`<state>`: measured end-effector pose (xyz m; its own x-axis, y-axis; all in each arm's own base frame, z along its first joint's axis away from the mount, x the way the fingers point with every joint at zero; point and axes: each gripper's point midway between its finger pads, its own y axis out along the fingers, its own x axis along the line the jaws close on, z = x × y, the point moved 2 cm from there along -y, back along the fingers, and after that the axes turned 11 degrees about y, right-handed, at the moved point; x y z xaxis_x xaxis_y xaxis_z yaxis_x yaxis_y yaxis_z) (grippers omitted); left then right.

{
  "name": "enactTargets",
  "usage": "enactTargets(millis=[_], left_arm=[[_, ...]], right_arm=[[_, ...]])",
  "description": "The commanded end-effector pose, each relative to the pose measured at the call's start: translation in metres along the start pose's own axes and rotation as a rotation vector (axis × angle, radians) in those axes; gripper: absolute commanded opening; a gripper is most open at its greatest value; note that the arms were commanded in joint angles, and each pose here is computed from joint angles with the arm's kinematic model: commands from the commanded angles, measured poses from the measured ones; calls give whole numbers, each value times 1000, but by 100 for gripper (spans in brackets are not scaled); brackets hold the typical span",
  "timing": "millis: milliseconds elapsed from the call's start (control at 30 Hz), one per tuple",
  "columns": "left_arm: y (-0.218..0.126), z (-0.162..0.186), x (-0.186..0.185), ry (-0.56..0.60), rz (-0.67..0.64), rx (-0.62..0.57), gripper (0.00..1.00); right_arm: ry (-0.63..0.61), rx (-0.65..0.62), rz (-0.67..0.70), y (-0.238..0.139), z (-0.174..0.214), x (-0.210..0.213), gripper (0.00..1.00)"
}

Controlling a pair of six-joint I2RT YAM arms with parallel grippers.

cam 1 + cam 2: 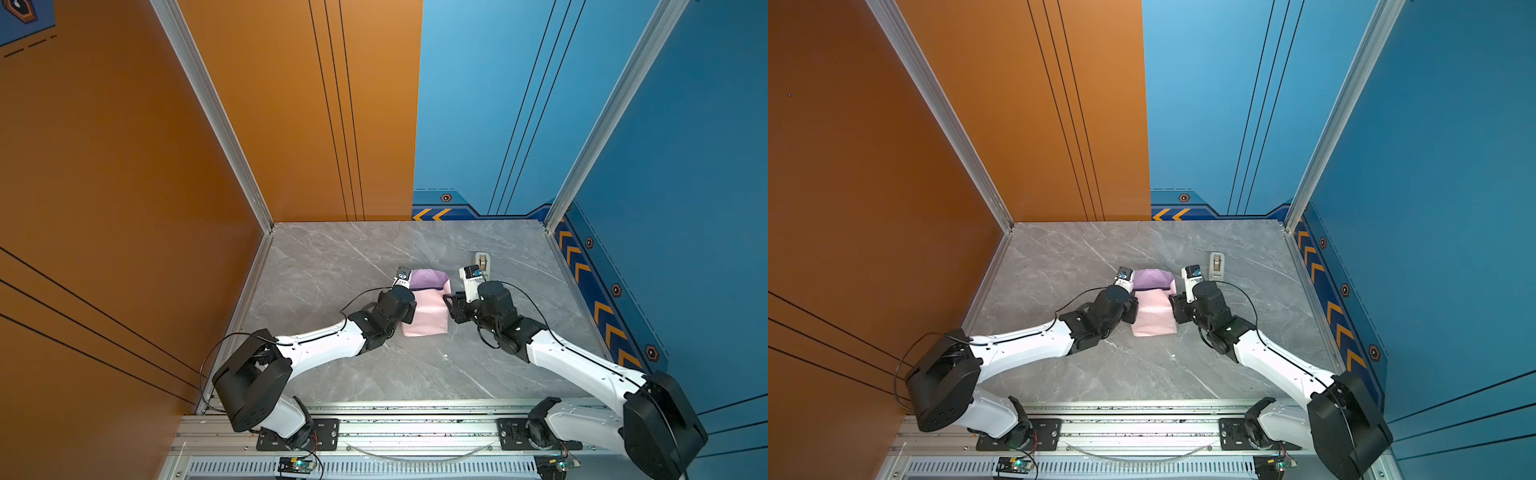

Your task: Wrap the gift box in paper

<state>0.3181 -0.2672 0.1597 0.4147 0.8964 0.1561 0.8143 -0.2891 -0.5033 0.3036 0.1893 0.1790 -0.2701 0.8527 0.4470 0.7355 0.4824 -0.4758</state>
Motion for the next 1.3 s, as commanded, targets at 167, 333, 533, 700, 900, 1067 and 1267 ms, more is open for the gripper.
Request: enactTargets(millis=[167, 333, 533, 700, 900, 1067, 1267], left_arm=[[4, 35, -4, 101, -13, 128, 16], [3, 34, -5, 106, -16, 122, 16], [4, 34, -5, 111, -17, 123, 16], [4, 32, -5, 115, -19, 120, 16], [4, 31, -6, 116, -17, 118, 17], [1, 23, -5, 85, -14, 97, 31], [-1, 16, 6, -6, 3, 72, 18]], right_arm=[[180, -48, -189, -33, -26, -5, 52], [235, 5, -88, -14, -20, -26, 50], [187, 71, -103, 15, -12, -12, 53], [172, 87, -139, 24, -4, -1, 54], [169, 150, -82, 34, 17, -13, 55], [189, 242, 26, 42, 45, -37, 54], [194, 294, 67, 40, 63, -47, 54]])
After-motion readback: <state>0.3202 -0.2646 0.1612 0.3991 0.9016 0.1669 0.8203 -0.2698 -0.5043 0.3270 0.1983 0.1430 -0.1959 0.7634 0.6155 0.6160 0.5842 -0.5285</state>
